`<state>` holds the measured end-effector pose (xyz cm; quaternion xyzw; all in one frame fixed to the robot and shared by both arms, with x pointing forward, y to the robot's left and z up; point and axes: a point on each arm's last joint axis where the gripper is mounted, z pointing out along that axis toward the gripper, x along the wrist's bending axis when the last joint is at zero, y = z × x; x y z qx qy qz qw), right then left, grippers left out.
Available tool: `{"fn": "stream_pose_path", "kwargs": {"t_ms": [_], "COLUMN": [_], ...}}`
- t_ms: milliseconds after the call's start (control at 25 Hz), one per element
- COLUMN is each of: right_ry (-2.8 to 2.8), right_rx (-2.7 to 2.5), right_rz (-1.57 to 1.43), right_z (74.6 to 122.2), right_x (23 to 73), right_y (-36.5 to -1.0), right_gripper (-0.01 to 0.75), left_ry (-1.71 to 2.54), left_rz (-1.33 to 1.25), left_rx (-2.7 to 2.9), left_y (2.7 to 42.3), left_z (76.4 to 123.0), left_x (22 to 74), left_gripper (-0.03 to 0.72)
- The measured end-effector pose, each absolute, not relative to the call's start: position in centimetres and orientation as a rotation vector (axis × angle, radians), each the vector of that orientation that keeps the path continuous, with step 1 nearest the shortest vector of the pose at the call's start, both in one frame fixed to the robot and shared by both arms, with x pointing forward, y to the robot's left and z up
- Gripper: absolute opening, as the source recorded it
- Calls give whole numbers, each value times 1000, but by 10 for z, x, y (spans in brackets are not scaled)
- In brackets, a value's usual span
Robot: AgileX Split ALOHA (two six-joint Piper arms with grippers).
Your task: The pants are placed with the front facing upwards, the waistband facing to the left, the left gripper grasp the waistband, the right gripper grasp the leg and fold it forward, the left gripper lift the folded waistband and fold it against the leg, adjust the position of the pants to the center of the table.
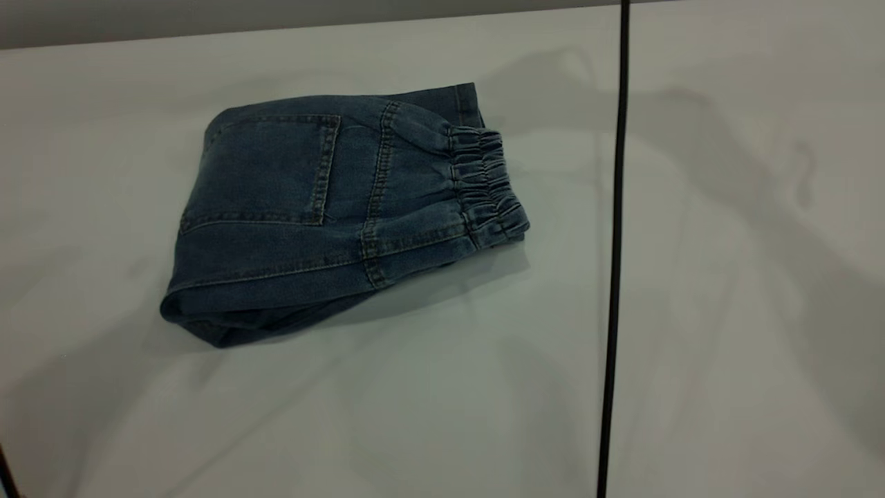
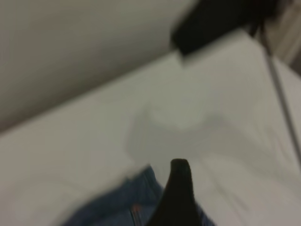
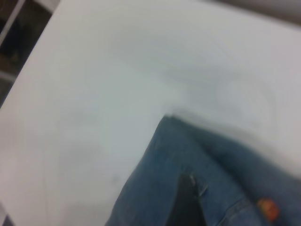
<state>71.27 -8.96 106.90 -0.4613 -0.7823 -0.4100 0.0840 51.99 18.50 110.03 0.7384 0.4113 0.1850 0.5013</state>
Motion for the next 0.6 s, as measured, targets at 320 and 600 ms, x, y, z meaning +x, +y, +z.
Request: {"fn": "stream_pose_path", "kwargs": {"t_ms": [320,600], "right_ry": [-2356,-2591], "right_rx": [-1264,-1152], "right_rz": [-973,-695], "right_z": [1012,969], "right_x": [684,636], "right_y": [-25,47], "right_gripper": [478,478], "left_ry": [898,867], "left_rz": [663,685], "left_rx": [1571,1461], "left_y": [219,226], "left_z": [1173,1199], "left_x": [466,434], "left_gripper": [581,560]}}
